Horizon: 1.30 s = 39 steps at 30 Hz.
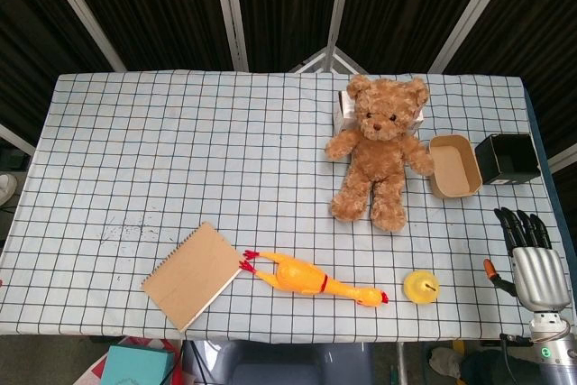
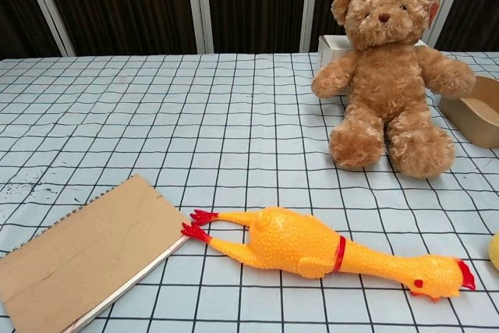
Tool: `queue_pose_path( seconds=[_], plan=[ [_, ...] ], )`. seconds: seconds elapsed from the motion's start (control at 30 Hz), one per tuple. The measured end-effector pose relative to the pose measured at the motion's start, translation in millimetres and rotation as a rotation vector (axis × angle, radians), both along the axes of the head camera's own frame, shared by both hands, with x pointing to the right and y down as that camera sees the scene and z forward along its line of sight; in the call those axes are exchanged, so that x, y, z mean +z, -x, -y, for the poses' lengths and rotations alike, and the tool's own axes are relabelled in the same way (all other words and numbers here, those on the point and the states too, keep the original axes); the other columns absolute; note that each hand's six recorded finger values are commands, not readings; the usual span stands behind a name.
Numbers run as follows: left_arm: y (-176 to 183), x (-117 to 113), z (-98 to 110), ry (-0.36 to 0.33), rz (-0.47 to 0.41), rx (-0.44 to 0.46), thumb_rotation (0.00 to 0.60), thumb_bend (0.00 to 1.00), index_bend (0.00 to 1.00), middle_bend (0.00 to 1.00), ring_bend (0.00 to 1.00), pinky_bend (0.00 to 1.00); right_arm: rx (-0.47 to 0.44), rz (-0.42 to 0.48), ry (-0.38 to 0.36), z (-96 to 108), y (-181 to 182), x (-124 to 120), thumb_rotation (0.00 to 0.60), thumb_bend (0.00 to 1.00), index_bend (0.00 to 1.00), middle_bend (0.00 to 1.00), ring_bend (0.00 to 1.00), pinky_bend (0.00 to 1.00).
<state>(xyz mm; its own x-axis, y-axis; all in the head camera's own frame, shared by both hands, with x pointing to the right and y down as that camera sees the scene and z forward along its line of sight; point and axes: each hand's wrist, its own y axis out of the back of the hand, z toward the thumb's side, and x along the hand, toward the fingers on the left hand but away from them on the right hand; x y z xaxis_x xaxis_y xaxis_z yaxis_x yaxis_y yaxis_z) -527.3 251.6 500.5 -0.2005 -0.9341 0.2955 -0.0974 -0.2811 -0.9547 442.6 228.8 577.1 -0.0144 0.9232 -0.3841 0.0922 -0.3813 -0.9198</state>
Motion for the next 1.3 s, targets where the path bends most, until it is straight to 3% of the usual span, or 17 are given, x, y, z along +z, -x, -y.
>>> queue_pose_path(
  seconds=[0.7,0.93,1.03,1.3],
  plan=[
    [-4.2,1.5,-1.2,0.007,0.003,0.008,0.6,0.27,0.21,0.0,0.0,0.14,0.036,0.029,0.046,-3.2,2.4,10.2,0.6,0.35,0.03,0.1,0.0,0.0],
    [-9.6,4.6,-3.2,0.018,0.021,0.027,0.6,0.27,0.21,0.0,0.0,0.13,0.095,0.157,0.051,1.9,9.7,15.0,0.6,0.29,0.03,0.1,0.0,0.0],
    [-9.7,8.7,-1.5,0.032,0.026,0.024,0.6,0.27,0.21,0.0,0.0,0.14,0.127,0.231,0.063,11.5,14.0,19.5,0.6,0.26,0.03,0.1,0.02,0.0],
    [-7.7,14.0,3.2,0.047,0.038,0.006,0.6,0.27,0.21,0.0,0.0,0.13,0.272,0.432,0.102,73.4,25.7,37.7,0.6,0.24,0.03,0.13,0.05,0.0]
  ],
)
